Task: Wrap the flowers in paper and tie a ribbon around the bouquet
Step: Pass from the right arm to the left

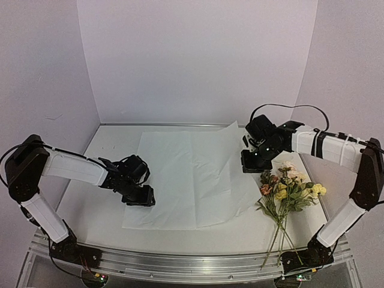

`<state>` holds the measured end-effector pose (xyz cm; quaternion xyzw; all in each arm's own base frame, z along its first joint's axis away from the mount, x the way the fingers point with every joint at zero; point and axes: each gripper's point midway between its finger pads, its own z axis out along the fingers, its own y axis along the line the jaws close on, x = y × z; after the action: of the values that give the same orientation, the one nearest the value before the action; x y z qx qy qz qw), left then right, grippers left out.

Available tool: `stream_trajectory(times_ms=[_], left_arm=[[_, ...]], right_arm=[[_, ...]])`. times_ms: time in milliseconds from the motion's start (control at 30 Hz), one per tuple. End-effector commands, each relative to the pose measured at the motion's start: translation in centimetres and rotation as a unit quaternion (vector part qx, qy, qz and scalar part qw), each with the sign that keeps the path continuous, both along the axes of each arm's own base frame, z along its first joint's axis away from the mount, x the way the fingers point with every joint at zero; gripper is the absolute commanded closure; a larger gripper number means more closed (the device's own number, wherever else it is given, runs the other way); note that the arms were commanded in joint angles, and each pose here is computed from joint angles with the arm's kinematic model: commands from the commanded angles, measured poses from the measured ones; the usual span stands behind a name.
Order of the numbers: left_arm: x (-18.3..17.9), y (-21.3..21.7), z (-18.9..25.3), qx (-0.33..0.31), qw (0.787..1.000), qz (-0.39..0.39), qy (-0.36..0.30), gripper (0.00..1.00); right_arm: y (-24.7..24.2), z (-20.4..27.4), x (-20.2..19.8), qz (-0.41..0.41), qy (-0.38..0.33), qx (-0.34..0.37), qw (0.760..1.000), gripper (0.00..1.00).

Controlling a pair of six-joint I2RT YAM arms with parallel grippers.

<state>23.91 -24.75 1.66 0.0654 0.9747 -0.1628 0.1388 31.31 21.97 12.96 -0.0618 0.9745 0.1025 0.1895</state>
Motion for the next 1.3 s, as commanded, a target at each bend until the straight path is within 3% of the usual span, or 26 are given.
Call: stream_trajectory(times_ms=[0, 333, 800, 1000, 1267], left_arm=[[-2.7, -1.3, -0.6, 0.007, 1.000, -0.009, 0.014, 0.49], [-3.2, -2.5, 2.4, -0.022, 0.999, -0.014, -0.024, 0.47], [-5.3, -2.2, -1.2, 0.004, 1.000, -0.028, 0.008, 0.52], [-6.6, -2.5, -2.3, 0.078, 0.996, -0.046, 0.005, 0.56], [-9.7, -1.6, -3.5, 0.208, 0.975, -0.072, 0.011, 0.61]], right_arm=[[0.7, 6.2, 1.0, -0.019, -0.057, 0.062, 0.996, 1.00], [1.5, 8.9, 1.4, -0.031, -0.055, 0.127, 0.990, 1.00], [0.7, 7.3, 4.4, -0.069, -0.038, 0.116, 0.990, 1.00], [0.0, 5.5, 6.0, -0.082, -0.045, 0.071, 0.993, 1.00], [0.6, 4.4, 7.8, -0.083, -0.044, 0.054, 0.994, 1.00]])
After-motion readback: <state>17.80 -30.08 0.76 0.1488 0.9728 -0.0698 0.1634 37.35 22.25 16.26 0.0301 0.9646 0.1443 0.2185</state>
